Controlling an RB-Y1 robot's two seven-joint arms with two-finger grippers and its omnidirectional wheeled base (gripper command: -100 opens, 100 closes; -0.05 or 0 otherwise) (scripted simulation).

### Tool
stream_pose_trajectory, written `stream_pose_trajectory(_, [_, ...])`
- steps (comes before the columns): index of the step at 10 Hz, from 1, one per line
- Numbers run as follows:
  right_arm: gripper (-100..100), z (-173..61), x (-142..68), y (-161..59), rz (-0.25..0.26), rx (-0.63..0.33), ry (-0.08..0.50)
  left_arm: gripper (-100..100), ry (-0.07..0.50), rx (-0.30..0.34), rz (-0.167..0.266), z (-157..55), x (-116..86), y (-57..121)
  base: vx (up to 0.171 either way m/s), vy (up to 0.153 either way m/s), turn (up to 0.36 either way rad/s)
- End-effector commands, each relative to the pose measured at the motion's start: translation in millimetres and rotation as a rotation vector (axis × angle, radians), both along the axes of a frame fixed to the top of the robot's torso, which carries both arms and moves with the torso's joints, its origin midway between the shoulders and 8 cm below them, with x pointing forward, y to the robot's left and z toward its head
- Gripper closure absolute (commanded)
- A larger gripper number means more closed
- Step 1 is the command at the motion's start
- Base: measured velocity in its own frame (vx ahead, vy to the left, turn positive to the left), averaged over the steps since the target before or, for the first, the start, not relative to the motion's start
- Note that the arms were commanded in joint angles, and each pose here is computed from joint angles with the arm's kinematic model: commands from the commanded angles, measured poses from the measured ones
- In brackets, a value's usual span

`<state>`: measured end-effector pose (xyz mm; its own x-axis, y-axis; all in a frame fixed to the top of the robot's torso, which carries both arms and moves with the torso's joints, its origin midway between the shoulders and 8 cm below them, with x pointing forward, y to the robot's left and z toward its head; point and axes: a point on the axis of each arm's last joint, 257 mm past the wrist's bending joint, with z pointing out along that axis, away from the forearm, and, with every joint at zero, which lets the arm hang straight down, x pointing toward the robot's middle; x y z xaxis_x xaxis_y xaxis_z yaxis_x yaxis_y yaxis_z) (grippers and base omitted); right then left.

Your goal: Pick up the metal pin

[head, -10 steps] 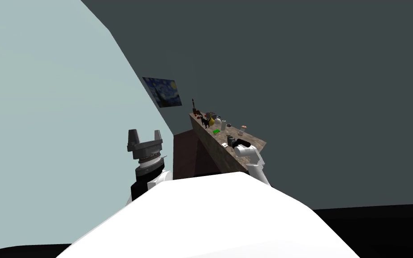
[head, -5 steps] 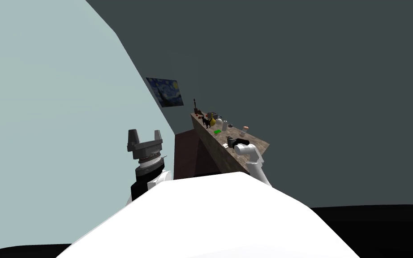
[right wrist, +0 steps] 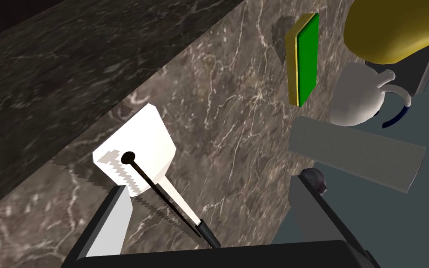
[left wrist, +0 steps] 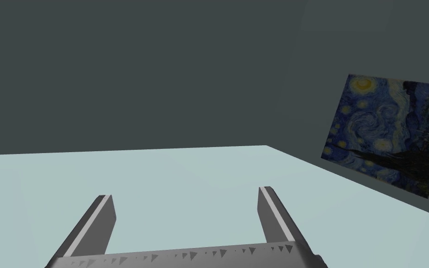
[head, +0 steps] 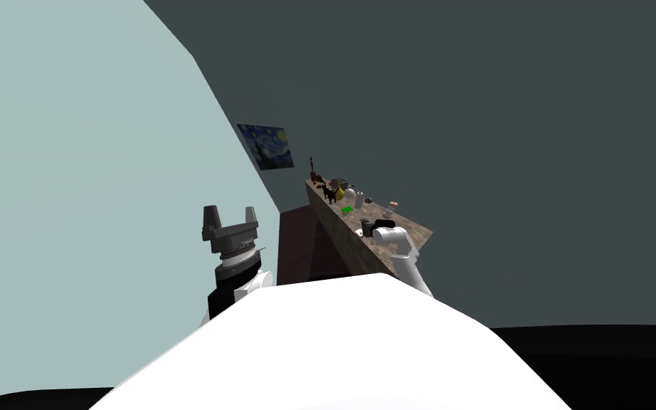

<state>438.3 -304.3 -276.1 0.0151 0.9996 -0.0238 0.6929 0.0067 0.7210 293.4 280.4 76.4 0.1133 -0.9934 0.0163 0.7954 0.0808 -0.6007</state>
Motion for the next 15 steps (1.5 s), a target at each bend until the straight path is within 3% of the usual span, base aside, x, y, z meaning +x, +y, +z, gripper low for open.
stream_pose_trajectory(1, [-100, -5.8, -4.9, -1.2, -0.002, 0.005, 0.044, 0, 0.000, 0.000, 0.000, 0.0, 0.0, 0.0, 0.011, -0.008, 0.073])
stream_pose_trajectory(12, [-100, -37.2, -46.1, -11.2, -0.015, 0.019, 0.309, 0, 0.000, 0.000, 0.000, 0.0, 0.0, 0.0, 0.008, -0.007, 0.055])
stream_pose_trajectory(14, [-100, -41.4, -52.3, -12.7, -0.017, 0.021, 0.341, 0, 0.000, 0.000, 0.000, 0.0, 0.0, 0.0, 0.006, -0.007, 0.029])
stream_pose_trajectory(15, [-100, -41.1, -50.2, -12.3, -0.017, 0.020, 0.330, 0, 0.000, 0.000, 0.000, 0.0, 0.0, 0.0, 0.000, 0.000, 0.000])
